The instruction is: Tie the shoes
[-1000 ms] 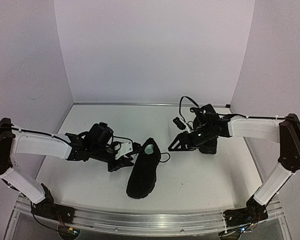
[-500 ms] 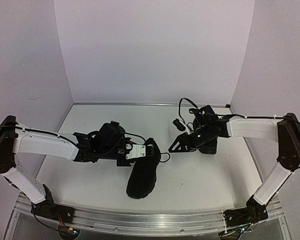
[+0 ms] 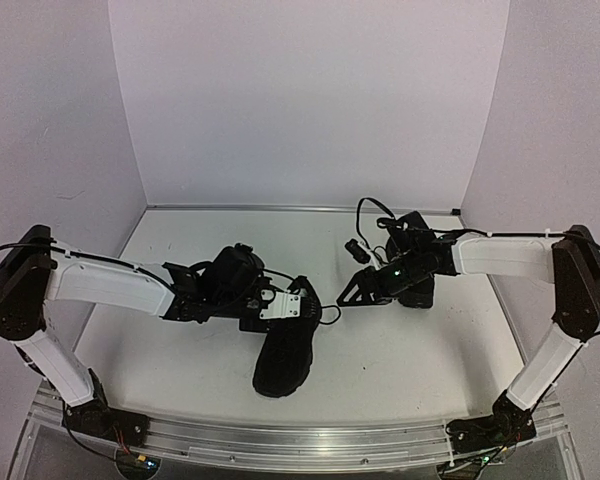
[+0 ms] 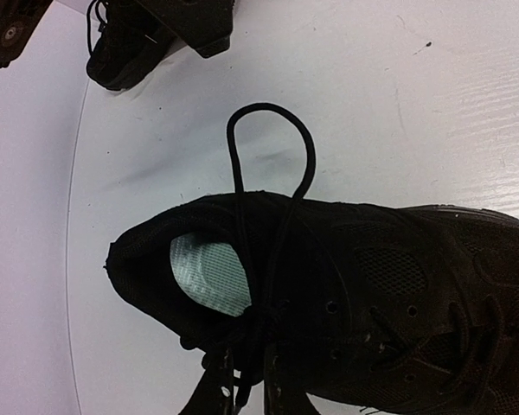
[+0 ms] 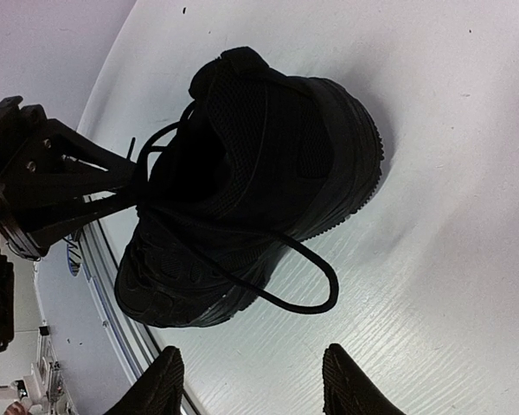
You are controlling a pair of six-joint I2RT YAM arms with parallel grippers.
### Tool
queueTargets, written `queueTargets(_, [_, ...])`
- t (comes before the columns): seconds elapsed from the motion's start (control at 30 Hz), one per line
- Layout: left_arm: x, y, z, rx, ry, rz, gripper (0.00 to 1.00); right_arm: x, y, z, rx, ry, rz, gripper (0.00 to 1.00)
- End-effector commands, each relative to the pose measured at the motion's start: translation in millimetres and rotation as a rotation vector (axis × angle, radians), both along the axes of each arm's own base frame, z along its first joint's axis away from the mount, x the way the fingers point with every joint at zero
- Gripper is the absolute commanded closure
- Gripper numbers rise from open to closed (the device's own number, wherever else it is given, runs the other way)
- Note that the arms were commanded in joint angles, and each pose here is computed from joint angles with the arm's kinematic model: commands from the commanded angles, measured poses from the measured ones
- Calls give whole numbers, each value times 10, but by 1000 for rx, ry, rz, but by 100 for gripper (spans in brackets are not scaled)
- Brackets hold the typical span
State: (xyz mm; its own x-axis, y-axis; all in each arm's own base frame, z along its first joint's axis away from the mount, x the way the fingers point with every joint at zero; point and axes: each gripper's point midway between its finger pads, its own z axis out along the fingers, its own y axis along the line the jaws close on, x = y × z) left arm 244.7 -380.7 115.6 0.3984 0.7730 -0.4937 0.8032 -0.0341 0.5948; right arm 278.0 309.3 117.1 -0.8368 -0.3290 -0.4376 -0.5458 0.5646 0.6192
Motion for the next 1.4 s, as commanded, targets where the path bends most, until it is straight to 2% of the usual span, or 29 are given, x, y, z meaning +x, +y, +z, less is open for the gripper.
queueTargets(0.0, [75,-82,119,1,-25,5,88,14,-11,-49,-12,-9,3,48])
queueTargets(0.27, [78,-73,7,34,-3,9,87,16,-11,-87,-18,-3,4,48])
queueTargets(0.4, [70,-75,65,26,0,9,98,36,-19,-96,-27,-9,-3,49])
queueTargets(0.47, [55,-64,154,2,-3,14,100,42,-11,-95,-26,-12,0,49])
queueTargets(0.73, [-28,83,384,-45,4,45,100,143,91,-171,-27,-11,25,51])
queueTargets(1.07, [-36,258,356,-23,22,110,100,211,466,-172,-28,-48,92,48])
queueTargets(1.37, [-65,488,567,-105,10,200,100,206,636,-268,-67,-65,139,54])
